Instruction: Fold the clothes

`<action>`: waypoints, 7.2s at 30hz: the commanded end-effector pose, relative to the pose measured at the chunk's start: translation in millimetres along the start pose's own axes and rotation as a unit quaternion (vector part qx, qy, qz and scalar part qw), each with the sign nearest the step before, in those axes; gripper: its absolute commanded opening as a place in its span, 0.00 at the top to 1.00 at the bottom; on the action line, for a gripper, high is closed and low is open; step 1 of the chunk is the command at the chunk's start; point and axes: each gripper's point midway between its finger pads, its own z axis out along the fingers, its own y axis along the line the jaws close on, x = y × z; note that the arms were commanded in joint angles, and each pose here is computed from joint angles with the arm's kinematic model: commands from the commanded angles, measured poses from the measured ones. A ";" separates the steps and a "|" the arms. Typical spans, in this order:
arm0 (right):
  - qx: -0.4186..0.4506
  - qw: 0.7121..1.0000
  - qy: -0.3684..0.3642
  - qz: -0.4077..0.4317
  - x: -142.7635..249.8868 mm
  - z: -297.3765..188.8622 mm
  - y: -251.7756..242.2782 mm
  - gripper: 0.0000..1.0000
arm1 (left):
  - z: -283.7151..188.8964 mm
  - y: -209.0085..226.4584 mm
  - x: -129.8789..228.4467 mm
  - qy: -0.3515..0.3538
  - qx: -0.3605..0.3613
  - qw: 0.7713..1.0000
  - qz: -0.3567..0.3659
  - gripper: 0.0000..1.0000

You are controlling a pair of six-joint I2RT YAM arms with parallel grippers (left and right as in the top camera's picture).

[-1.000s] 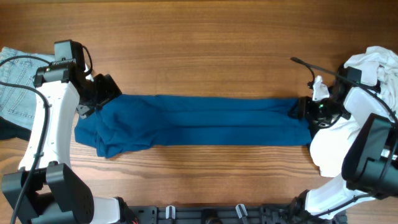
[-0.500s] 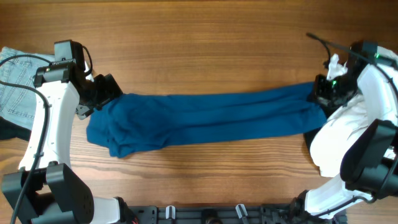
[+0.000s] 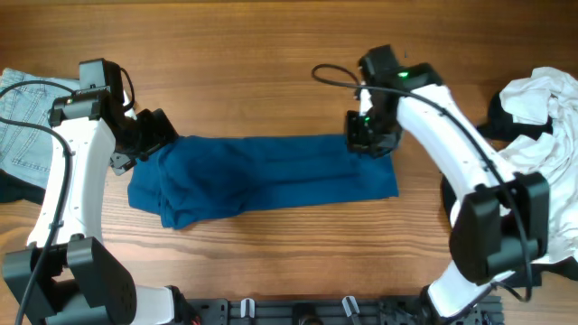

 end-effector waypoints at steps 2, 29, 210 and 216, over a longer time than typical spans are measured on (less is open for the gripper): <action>0.001 1.000 0.014 -0.006 5.3 22.2 26.2 0.96 | -1.2 -2.8 -0.5 0.000 0.005 1.000 0.011 0.11; 0.051 0.994 -0.089 -0.032 -11.9 -10.5 27.4 0.57 | 6.6 3.4 13.7 0.025 -0.005 0.999 0.020 0.00; 0.031 0.999 0.005 0.024 26.3 -2.5 15.5 0.62 | 129.3 -180.5 90.8 0.204 0.276 0.876 0.340 0.96; 0.064 0.995 -0.056 0.048 1.7 -31.0 -27.5 0.62 | 56.9 -132.1 -71.8 0.030 0.257 0.950 0.175 0.96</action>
